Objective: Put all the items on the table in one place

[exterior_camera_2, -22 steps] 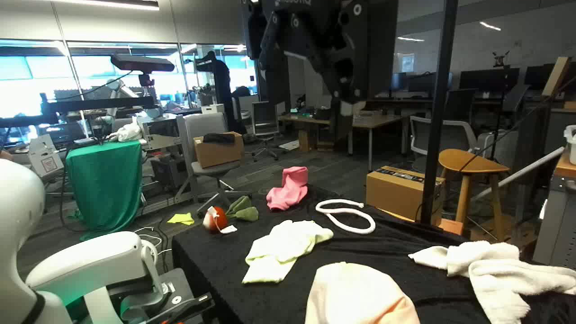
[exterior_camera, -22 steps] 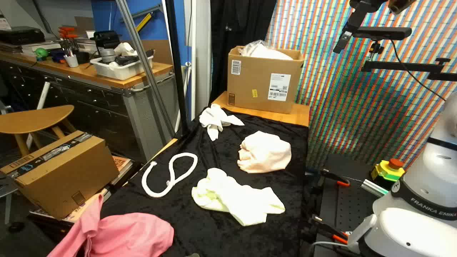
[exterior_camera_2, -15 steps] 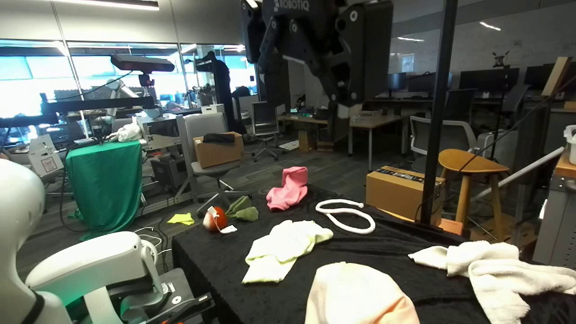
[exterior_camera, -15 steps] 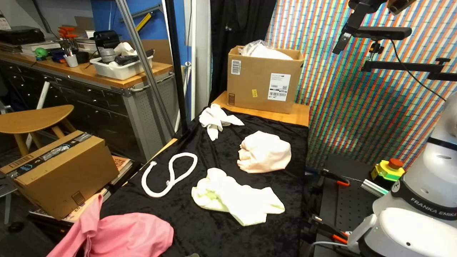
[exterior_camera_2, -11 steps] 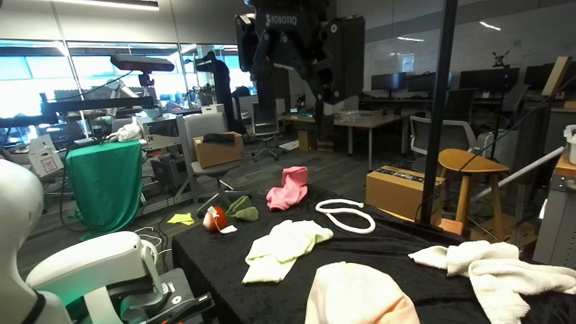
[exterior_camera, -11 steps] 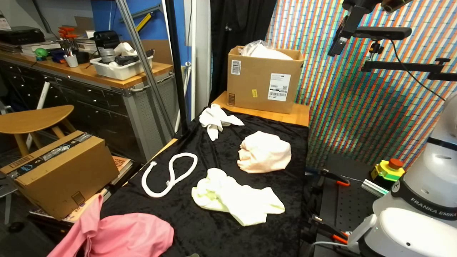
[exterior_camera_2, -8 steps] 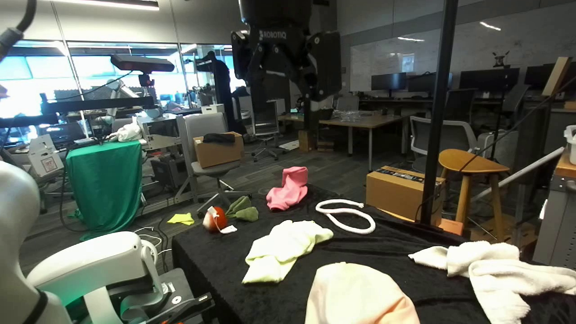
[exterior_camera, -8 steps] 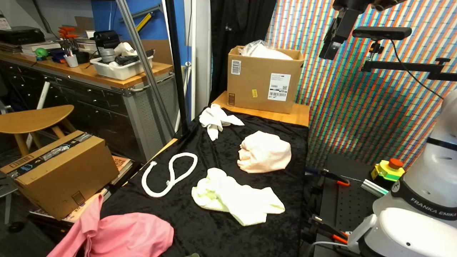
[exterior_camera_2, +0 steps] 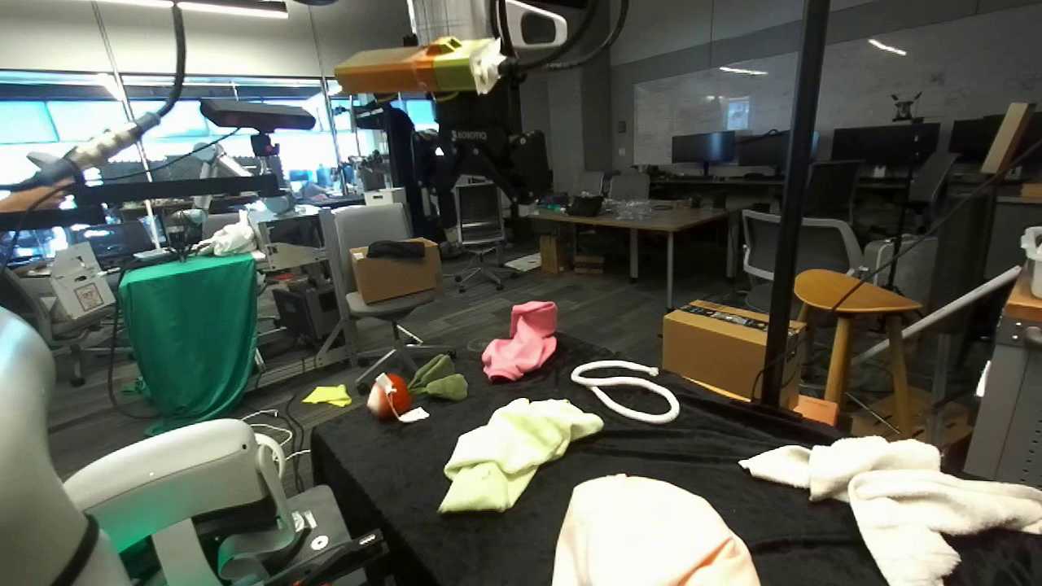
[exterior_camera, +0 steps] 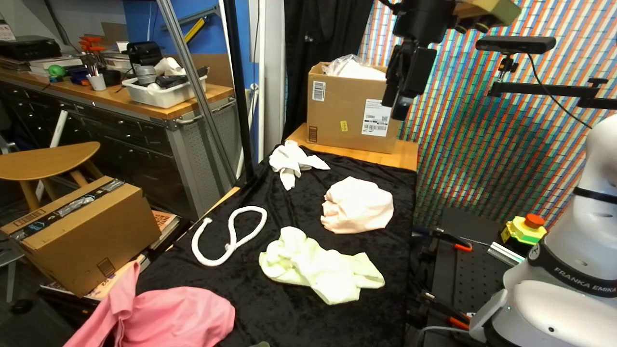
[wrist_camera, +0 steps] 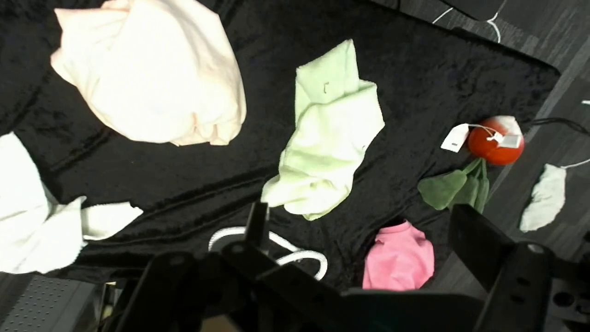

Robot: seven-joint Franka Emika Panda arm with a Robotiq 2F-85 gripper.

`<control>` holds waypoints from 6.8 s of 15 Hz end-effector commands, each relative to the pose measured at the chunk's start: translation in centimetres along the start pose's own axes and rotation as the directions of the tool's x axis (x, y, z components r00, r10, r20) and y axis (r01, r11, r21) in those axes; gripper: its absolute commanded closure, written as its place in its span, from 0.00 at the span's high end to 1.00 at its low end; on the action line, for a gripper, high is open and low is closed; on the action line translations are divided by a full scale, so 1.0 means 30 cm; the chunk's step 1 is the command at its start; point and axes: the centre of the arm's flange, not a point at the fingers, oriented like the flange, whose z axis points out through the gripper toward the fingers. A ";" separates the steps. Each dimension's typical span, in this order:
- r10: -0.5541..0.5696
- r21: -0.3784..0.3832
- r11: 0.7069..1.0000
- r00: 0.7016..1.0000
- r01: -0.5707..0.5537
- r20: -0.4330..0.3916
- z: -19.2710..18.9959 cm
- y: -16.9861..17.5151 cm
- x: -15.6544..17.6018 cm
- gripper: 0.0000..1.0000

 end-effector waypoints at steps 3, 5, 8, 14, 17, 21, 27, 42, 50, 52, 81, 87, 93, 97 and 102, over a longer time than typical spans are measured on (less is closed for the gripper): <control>-0.106 0.025 0.994 0.994 0.106 0.017 0.095 -0.095 0.210 1.00; -0.126 0.046 0.991 0.992 0.125 0.019 0.142 -0.135 0.270 1.00; -0.135 0.080 0.988 0.991 0.133 0.019 0.222 -0.209 0.365 1.00; -0.187 0.087 0.978 0.981 0.191 -0.050 0.408 -0.406 0.526 1.00; -0.226 0.071 0.970 0.971 0.232 -0.079 0.498 -0.499 0.574 1.00; -0.270 0.042 0.961 0.959 0.275 -0.087 0.629 -0.596 0.655 1.00; -0.297 -0.012 0.955 0.954 0.297 -0.045 0.749 -0.678 0.805 1.00; -0.218 0.003 0.974 0.946 0.225 -0.241 1.014 -0.761 1.071 1.00; -0.069 0.004 0.997 0.953 0.073 -0.295 1.136 -0.749 1.136 1.00; -0.047 0.010 0.999 0.954 0.052 -0.297 1.144 -0.751 1.147 1.00; 0.044 0.097 0.995 0.975 -0.024 -0.219 1.275 -0.681 1.162 0.19; -0.024 0.139 0.989 0.987 0.047 -0.161 1.216 -0.713 1.131 0.04; -0.066 0.088 0.992 0.968 0.090 -0.243 1.023 -0.673 1.124 0.08; -0.087 0.035 0.994 0.949 0.102 -0.303 0.843 -0.597 1.095 0.07; -0.071 -0.018 0.997 0.934 0.070 -0.351 0.629 -0.409 1.009 0.07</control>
